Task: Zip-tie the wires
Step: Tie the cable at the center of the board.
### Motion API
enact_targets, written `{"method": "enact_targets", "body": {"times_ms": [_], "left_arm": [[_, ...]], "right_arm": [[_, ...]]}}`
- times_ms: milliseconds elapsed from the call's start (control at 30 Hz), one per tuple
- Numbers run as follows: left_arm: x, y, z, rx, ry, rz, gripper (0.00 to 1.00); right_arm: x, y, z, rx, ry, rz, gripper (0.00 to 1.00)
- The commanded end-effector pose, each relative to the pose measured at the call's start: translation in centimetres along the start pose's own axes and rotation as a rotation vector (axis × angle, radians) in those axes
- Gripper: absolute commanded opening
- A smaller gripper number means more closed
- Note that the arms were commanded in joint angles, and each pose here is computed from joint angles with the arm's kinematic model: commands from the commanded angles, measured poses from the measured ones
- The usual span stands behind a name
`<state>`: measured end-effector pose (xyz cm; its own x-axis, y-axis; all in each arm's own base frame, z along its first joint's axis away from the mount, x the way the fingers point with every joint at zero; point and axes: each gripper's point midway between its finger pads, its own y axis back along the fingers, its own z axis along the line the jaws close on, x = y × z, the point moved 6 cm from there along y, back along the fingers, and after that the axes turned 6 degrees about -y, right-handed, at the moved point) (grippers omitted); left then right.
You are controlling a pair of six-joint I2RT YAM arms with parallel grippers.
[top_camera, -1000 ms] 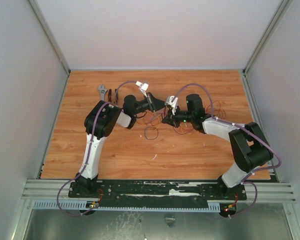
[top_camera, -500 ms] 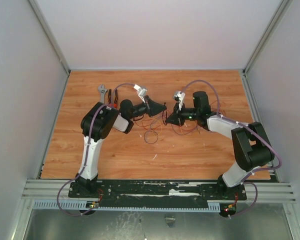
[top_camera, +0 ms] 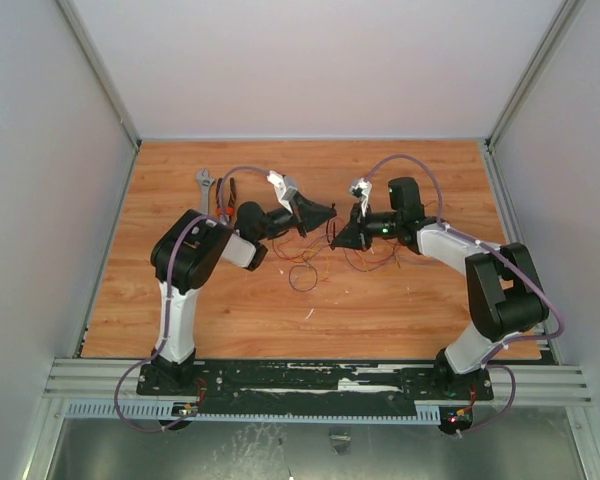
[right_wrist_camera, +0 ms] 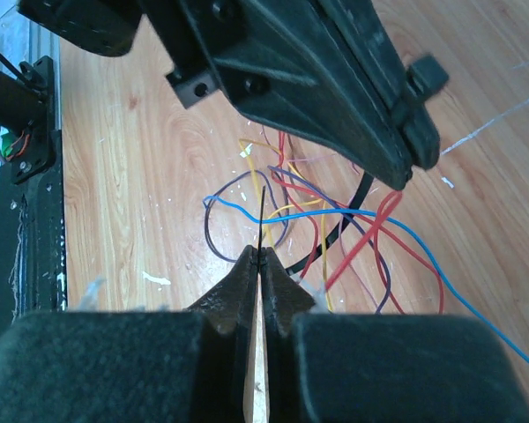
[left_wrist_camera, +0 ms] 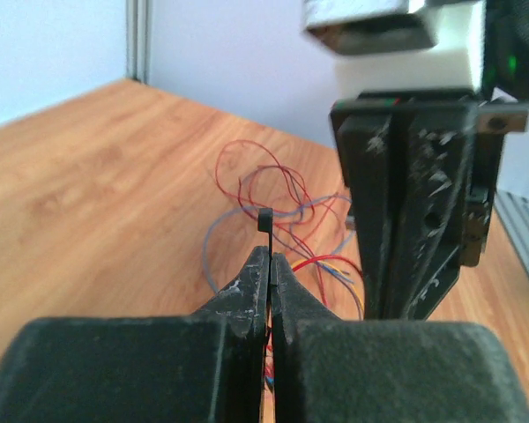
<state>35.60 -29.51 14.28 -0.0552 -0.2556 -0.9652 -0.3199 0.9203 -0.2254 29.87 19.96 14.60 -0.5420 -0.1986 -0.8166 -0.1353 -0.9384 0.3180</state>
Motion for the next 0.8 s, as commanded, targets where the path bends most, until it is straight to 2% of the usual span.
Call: {"method": "enact_targets", "body": {"times_ms": [0, 233, 433, 767], "left_arm": [[-2.8, -0.5, -0.1, -0.01, -0.214, -0.027, 0.0], [-3.8, 0.2, 0.4, -0.079, -0.411, 0.03, 0.0], [-3.6, 0.1, -0.4, -0.047, -0.535, 0.048, 0.0], [-4.4, 1.0, -1.5, -0.023, -0.669, 0.028, 0.0]], "right_arm": [[-0.8, 0.2, -0.3, -0.018, 0.014, -0.018, 0.0], [-1.6, 0.9, 0.0, -0.032, 0.051, -0.052, 0.0], [-1.8, 1.2, 0.9, -0.081, 0.085, -0.058, 0.0], [-1.4, 1.1, 1.0, -0.102, 0.081, -0.056, 0.0]]}}
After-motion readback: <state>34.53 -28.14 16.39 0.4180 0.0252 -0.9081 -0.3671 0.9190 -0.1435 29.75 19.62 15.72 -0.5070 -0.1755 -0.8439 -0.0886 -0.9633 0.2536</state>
